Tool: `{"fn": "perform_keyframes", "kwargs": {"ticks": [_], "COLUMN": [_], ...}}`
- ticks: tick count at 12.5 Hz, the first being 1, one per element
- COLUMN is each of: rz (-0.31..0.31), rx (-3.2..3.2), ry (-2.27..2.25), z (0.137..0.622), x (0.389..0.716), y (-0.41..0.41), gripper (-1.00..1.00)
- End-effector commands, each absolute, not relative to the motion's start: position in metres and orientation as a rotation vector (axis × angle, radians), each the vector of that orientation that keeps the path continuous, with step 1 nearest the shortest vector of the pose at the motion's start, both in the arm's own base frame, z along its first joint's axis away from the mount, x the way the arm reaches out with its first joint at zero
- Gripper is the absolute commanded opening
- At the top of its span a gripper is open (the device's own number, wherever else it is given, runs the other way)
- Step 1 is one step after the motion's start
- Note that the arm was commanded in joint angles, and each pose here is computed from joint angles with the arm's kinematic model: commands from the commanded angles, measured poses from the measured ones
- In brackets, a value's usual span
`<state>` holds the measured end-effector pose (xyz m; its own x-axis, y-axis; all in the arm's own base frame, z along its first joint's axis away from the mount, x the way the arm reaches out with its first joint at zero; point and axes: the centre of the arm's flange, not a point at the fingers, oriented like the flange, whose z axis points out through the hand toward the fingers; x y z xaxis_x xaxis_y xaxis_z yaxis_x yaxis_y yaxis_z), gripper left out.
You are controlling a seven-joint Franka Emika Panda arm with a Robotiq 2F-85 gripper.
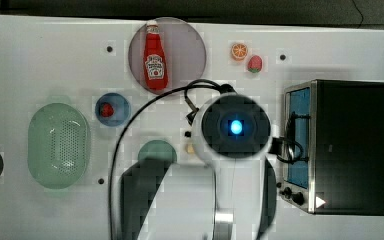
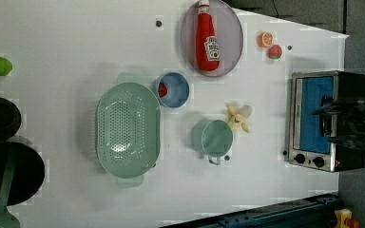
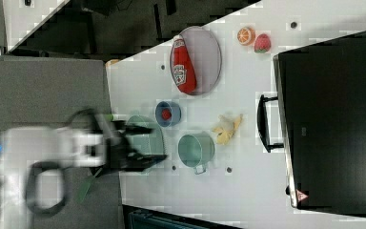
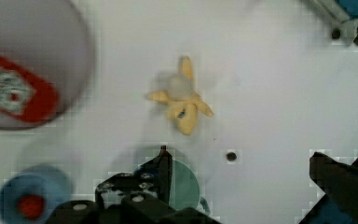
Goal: Pick banana from table and place on oven.
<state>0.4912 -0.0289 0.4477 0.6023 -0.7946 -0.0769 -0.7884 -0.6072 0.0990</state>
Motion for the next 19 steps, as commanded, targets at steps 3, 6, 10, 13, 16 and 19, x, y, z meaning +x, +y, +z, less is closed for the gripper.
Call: {"fn": "perform_keyframes", "kwargs": {"ticks": [3,6,10,13,16,19], "rz": [-0.169,-0.116,-0.083,-0.104,-0.075,-0.053], "rx": [2.757,2.773,2.783,2.777,2.786,2.795], "ry": [-1.362,-1.37,-1.374,-1.372,-1.374,-1.372], "z": [0.363,0.304,0.245,0.209,0.183,0.168], "x": [0.513,0.515,0.496,0.48,0.478,0.478], "y": [-0.023,-0.024,-0.023,-0.023,-0.022,-0.021], "gripper": [1.0,1.0,1.0,1.0,1.0,0.92]}}
